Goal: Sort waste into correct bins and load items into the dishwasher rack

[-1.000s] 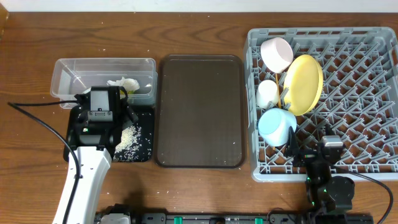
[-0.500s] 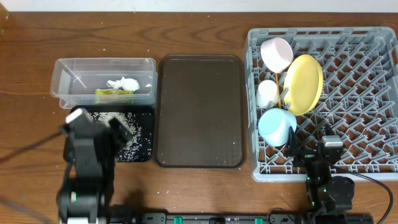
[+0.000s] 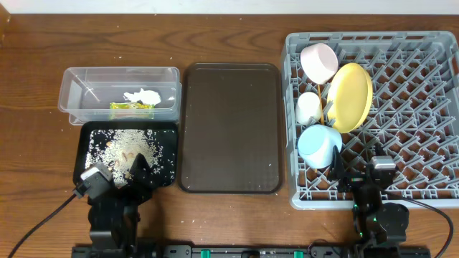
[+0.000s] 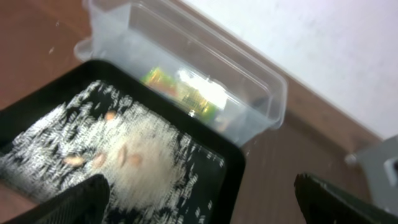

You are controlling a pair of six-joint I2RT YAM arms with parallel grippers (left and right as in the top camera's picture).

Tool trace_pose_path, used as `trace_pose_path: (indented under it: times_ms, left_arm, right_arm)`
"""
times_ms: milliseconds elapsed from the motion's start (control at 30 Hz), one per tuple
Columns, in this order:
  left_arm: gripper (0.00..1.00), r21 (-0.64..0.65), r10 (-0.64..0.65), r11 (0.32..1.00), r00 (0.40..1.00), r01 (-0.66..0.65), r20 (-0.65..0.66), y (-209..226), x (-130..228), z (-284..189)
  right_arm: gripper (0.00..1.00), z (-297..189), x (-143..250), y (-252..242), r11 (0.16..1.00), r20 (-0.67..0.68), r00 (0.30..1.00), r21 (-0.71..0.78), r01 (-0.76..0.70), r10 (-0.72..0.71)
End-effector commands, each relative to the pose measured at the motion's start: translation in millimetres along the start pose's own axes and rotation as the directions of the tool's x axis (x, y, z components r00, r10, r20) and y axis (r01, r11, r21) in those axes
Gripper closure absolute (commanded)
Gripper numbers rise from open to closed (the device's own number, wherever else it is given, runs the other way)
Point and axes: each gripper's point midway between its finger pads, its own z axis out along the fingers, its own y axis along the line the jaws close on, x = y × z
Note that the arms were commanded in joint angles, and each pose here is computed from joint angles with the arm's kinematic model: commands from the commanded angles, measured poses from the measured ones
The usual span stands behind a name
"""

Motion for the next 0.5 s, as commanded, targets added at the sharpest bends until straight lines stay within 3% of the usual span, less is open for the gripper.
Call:
trace_pose_path:
  times_ms: [0,467]
  left_arm:
    - [0.02,0.058,-0.024,0.998,0.999,0.022,0.033,-5,4,7]
    - [0.02,0.309,-0.141,0.949,0.955,0.056,0.261,-34,-12,32]
  right_arm:
    - [0.01,0,0,-3,1.000,0.002,1.000,0.013,0.010,-0.010]
    - [0.01,0,0,-3,1.000,0.000,1.000,0.013,0.010,-0.010]
